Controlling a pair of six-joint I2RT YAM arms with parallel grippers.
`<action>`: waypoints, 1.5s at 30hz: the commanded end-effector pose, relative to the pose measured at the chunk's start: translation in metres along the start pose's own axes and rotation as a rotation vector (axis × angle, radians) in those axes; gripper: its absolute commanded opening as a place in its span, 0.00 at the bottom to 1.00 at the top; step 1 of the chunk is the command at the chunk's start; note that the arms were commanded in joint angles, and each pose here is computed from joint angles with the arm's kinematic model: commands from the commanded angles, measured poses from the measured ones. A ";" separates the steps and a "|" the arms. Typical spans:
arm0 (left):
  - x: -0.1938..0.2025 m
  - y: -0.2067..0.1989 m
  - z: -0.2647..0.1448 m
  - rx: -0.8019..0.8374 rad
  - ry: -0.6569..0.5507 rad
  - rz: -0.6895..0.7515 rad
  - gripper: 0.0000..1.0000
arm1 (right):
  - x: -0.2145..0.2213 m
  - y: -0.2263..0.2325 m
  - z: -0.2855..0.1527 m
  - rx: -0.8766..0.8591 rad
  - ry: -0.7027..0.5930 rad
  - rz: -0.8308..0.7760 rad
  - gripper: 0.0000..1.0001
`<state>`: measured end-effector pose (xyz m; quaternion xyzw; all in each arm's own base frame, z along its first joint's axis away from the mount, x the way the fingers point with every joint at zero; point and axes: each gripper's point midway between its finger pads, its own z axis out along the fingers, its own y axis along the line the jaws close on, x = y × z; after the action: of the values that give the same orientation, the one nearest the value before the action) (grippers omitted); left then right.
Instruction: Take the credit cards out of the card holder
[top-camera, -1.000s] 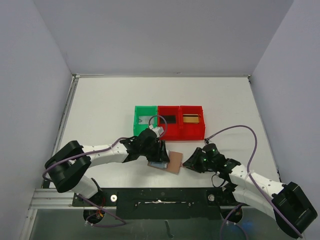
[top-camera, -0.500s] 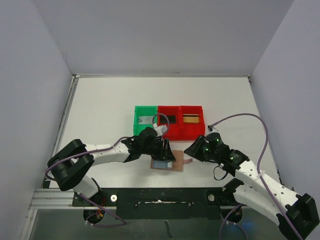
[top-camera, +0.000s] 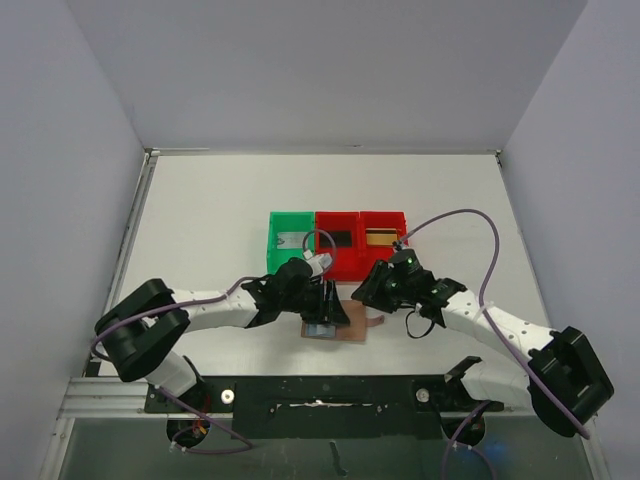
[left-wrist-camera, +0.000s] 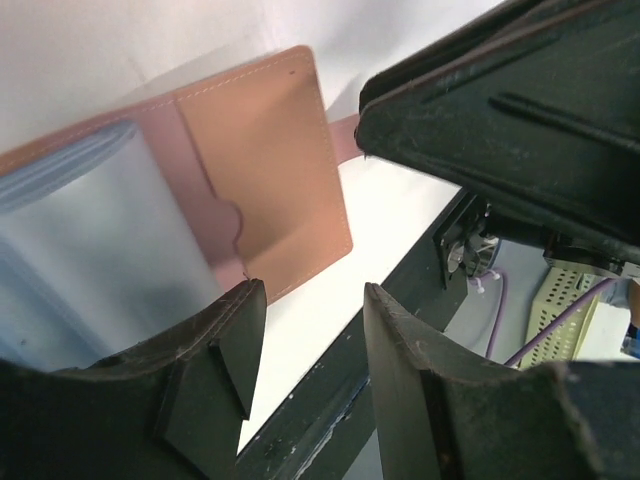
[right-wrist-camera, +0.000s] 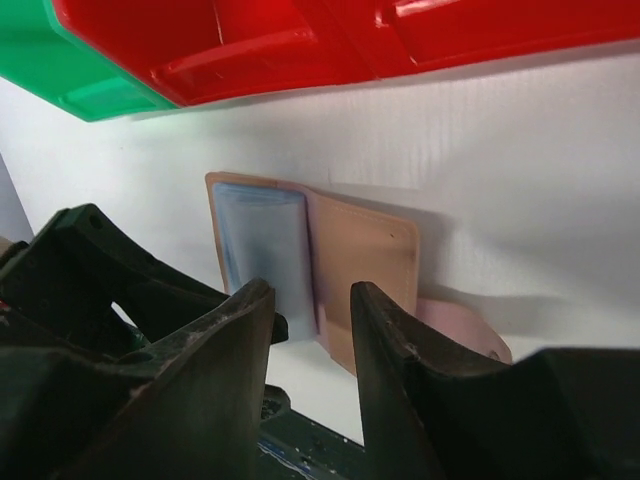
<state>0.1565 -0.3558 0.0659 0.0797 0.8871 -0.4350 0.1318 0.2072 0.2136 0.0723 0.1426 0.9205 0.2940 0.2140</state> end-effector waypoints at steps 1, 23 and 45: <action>-0.013 -0.009 -0.016 0.013 -0.102 0.028 0.42 | -0.011 0.039 0.006 -0.136 -0.009 -0.058 0.36; -0.063 0.063 -0.162 -0.350 -0.738 -0.203 0.50 | 0.022 0.046 0.056 0.265 0.079 -0.318 0.75; -0.060 0.042 -0.124 -0.262 -0.587 -0.106 0.51 | 0.058 0.037 0.072 0.077 0.161 -0.224 0.62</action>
<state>0.1974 -0.2091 0.1046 -0.1430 0.8785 -0.2778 0.3614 0.2045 0.2957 0.0269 0.0176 0.9612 0.2100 0.1781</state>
